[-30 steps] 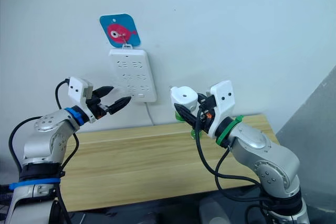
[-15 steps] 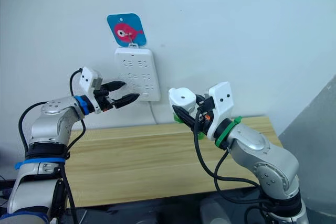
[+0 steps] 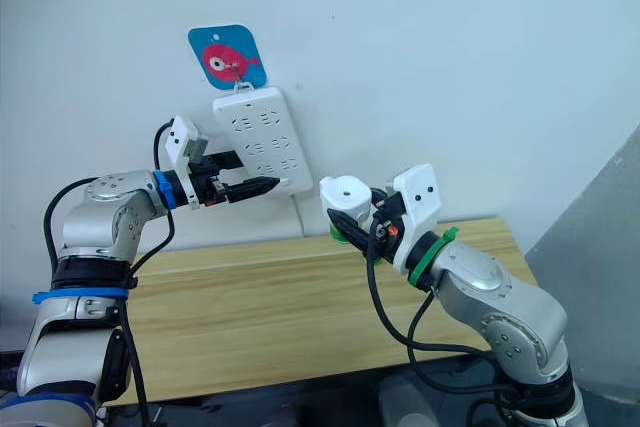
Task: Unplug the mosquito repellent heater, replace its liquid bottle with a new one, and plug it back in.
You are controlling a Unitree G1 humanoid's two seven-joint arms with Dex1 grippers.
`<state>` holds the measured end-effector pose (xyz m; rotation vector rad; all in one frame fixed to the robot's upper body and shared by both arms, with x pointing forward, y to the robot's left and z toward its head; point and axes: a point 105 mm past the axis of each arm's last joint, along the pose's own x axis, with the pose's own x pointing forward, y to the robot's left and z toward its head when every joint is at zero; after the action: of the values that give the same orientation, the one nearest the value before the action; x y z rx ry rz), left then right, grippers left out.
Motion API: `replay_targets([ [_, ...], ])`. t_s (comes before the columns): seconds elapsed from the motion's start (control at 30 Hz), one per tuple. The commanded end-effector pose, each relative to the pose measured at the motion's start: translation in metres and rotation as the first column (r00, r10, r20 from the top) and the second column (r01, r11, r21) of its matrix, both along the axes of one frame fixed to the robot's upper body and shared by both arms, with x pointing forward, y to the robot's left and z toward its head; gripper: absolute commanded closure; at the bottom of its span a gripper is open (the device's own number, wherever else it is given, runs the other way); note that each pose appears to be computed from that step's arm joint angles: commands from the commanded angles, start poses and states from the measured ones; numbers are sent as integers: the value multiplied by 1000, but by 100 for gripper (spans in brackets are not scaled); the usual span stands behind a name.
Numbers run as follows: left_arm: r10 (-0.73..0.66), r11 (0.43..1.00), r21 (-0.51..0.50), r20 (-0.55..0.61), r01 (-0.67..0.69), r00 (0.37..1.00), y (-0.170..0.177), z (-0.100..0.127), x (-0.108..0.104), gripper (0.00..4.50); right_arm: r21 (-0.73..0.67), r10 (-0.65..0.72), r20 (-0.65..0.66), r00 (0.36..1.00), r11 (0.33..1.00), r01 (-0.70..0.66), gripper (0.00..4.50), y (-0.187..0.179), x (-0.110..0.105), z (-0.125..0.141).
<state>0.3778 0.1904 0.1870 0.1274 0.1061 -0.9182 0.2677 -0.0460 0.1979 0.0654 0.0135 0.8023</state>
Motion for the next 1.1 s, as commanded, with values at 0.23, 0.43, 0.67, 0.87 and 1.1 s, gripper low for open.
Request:
replay_targets([
  [0.23,-55,997,-58,38,57,998,-14,19,-6,189,4,69,59,996,998,-69,153,21,1,10],
  [0.43,-47,996,-71,31,49,998,-18,17,-5,320,-27,61,69,996,998,-59,153,31,16,17],
  [0.67,-37,997,-73,15,38,999,-18,15,-6,320,-70,-1,59,998,998,5,153,40,40,24],
  [0.87,-37,997,-67,4,37,999,-16,13,-9,320,-117,7,69,998,993,1,153,46,48,25],
  [1.1,-41,997,-65,-2,40,999,-15,10,-11,320,-144,10,83,997,990,2,153,50,53,25],
])
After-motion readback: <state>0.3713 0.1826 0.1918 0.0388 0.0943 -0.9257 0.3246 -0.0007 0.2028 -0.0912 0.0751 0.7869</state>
